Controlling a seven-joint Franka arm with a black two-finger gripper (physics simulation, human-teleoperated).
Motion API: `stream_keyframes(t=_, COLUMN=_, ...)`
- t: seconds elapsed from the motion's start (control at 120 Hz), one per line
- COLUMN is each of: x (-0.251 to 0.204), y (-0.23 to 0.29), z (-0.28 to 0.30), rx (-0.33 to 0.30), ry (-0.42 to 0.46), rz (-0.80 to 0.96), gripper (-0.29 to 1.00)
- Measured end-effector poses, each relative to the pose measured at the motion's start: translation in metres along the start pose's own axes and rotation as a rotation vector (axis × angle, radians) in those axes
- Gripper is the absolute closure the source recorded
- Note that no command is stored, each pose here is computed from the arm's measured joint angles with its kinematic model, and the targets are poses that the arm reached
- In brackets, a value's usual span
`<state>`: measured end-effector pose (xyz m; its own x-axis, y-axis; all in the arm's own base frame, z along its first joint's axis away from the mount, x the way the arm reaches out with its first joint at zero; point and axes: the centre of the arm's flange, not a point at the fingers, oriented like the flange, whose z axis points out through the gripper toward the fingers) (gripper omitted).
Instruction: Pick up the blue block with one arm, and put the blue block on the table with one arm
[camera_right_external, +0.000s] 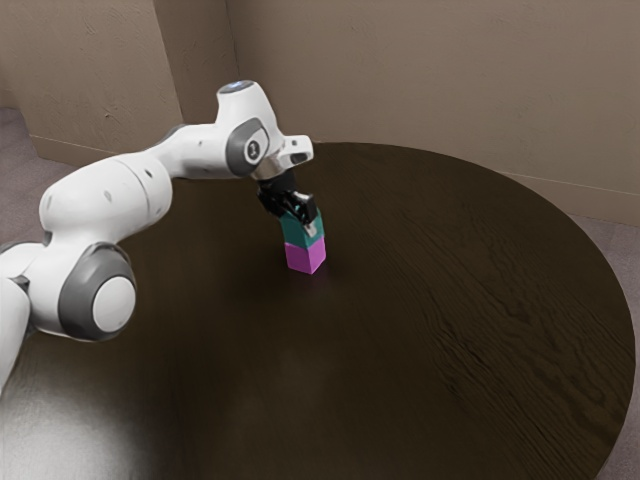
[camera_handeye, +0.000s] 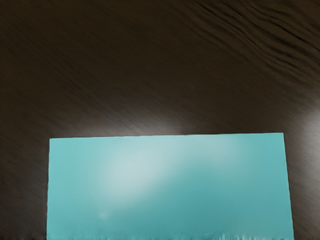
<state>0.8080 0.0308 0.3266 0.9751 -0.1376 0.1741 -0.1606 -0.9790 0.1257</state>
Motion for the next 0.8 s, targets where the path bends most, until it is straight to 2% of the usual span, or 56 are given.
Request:
stream_keyframes(t=0.058, x=0.000, y=0.000, z=-0.010, rx=0.014, ry=0.001, rz=0.004, gripper=0.42)
stream_keyframes(t=0.217, x=-0.005, y=0.011, z=-0.062, rx=0.057, ry=0.006, rz=0.021, gripper=0.45)
stream_keyframes(t=0.3, x=-0.007, y=0.028, z=-0.071, rx=0.062, ry=-0.002, rz=0.039, gripper=0.46)
stream_keyframes(t=0.517, x=-0.015, y=0.097, z=-0.028, rx=0.038, ry=-0.064, rz=0.105, gripper=0.47)
stream_keyframes(t=0.733, x=-0.023, y=0.115, z=0.040, rx=-0.001, ry=-0.080, rz=0.091, gripper=0.45)
stream_keyframes(t=0.758, x=-0.026, y=0.116, z=0.048, rx=-0.007, ry=-0.083, rz=0.086, gripper=0.43)
stream_keyframes(t=0.8, x=-0.028, y=0.118, z=0.055, rx=-0.018, ry=-0.079, rz=0.080, gripper=0.33)
